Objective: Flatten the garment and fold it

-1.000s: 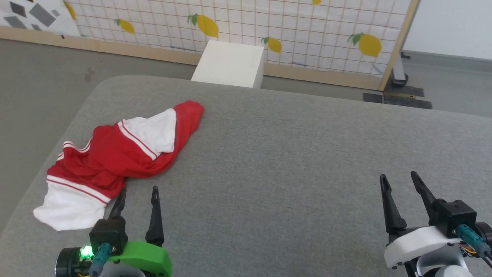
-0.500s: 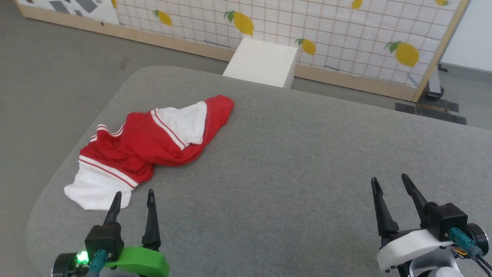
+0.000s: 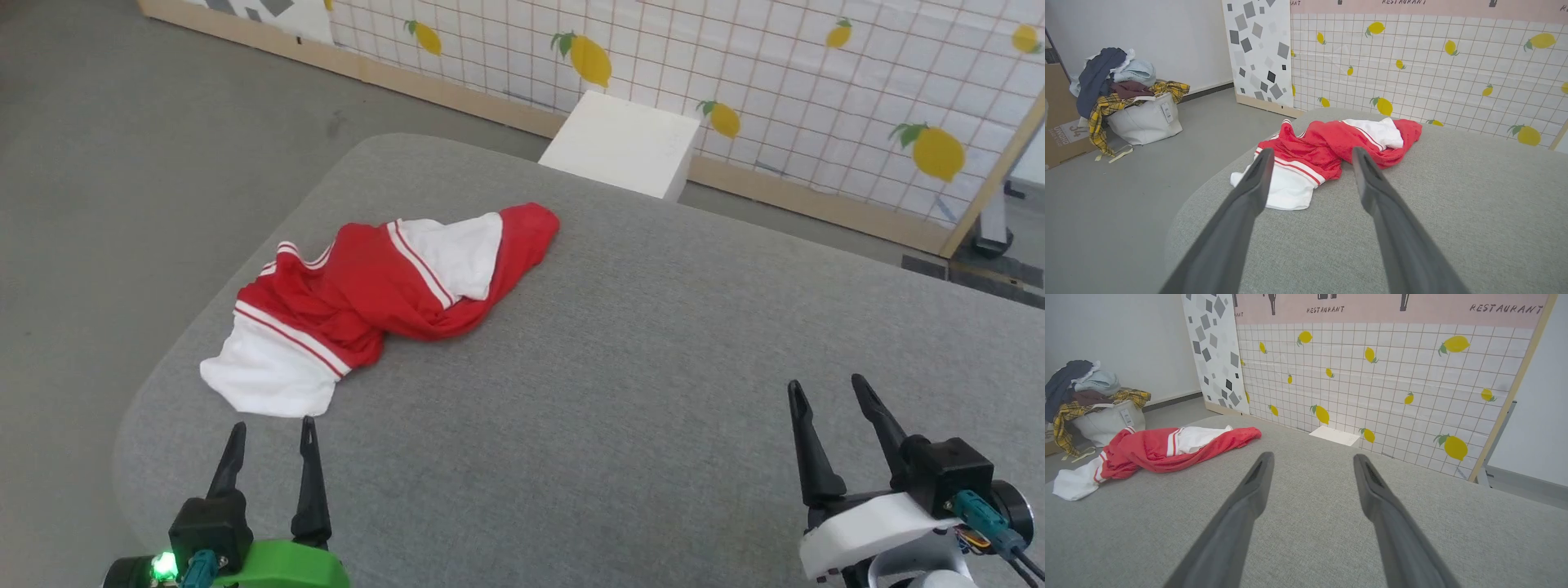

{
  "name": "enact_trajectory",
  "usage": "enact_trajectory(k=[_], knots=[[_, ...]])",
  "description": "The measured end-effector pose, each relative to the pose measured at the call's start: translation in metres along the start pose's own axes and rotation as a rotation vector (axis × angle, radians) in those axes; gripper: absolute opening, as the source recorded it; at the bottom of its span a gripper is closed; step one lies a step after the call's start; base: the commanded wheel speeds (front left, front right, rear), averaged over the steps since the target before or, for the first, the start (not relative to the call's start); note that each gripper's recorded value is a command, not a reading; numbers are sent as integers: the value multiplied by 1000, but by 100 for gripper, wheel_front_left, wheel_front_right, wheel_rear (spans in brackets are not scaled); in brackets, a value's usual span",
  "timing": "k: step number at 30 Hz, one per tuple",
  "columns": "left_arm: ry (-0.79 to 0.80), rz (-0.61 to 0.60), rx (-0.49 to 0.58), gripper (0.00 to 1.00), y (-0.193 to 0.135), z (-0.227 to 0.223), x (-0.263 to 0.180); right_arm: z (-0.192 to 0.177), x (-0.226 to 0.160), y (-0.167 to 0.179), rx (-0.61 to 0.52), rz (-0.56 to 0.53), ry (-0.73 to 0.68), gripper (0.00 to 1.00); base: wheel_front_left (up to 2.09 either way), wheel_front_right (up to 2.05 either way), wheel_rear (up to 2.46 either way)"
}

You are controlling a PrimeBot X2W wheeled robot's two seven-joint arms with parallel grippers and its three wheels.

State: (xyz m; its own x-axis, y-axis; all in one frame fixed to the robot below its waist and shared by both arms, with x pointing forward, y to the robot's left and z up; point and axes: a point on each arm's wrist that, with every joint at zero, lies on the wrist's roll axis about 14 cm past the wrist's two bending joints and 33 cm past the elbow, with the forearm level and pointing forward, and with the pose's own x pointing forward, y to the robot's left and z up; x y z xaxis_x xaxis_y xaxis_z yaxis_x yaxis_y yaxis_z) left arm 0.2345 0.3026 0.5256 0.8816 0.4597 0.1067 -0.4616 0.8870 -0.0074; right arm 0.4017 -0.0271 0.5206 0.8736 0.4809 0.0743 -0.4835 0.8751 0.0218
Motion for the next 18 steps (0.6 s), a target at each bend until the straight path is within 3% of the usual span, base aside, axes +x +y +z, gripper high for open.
enact_trajectory(k=[18], knots=[[-34,96,-21,100,30,4,-23,-3,12,24,18,71,-14,100,0,0,0]])
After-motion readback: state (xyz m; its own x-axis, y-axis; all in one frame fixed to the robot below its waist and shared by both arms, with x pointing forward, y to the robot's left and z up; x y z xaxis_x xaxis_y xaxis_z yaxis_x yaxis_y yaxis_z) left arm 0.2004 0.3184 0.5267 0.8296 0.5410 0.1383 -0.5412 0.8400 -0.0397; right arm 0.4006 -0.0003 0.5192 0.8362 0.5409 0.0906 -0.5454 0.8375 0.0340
